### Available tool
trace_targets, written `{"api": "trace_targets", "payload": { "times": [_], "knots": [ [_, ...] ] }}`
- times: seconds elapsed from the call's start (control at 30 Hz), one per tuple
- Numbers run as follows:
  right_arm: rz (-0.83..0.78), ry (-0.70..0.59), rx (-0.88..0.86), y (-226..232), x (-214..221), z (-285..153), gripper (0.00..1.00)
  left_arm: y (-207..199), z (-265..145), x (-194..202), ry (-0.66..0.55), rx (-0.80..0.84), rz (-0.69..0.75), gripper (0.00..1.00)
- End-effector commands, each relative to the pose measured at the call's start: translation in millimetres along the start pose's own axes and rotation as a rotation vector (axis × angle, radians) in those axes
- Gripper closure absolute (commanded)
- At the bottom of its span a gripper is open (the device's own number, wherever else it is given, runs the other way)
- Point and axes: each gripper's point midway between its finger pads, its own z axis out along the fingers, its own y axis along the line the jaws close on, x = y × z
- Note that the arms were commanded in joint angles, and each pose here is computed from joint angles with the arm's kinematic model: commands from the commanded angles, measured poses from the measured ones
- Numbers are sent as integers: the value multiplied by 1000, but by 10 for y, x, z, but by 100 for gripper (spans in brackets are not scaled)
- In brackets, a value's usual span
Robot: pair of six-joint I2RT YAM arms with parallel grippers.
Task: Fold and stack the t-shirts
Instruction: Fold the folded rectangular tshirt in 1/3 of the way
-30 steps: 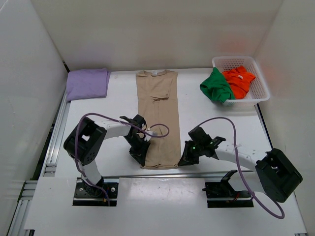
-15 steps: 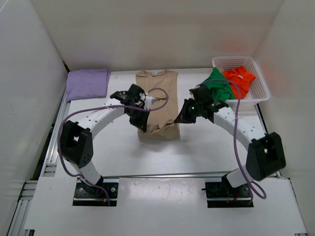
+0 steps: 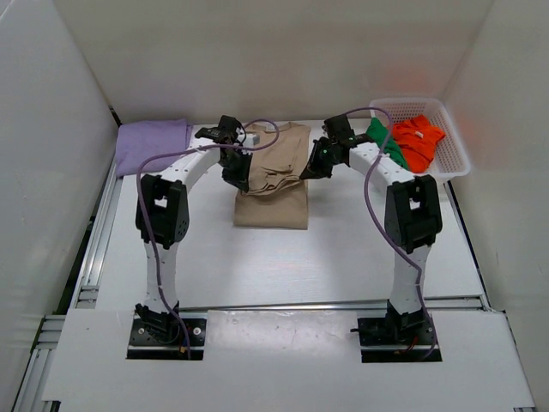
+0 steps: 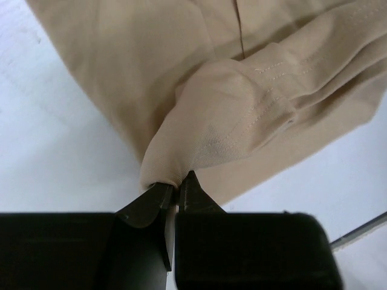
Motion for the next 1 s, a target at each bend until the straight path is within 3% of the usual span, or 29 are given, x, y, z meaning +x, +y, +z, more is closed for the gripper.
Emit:
{"api": "trace_targets", "payload": {
  "times": [0.0,0.27,0.33,0.43,0.6,0.63,0.7,0.73,0.87,0.97],
  "knots": [
    [16,19,-4,-7,-58,27,100,97,-43,-233,-46,55,-24,89],
    [129,17,63,-403,-252,302,100,331,248,-500,-73,110,-61,77],
    [134,7,62,-439,-358,381,89,345,283,-530,-76,110,-60,66],
    [145,9,22,-439,-497,439,54,479,310,-583,-90,39,-57,42],
    [68,-45,4,-296,-601,83,45,818,-135,-670,-165,-125,-79,31],
    [64,-40,30,-351,-528,28,45,790,-347,-691,-197,-148,-72,31],
    [47,-31,40,-325,-333,-142,45,832,-333,-368,-132,-161,-100,31],
    [71,40,79,-496,0,-76,45,777,-422,-313,-141,-153,-97,31],
    [88,176,23,-478,660,-85,42,391,-187,286,7,24,-119,31],
    [83,221,-3,-378,939,-23,40,293,-8,578,94,41,-121,29]
  ]
}}
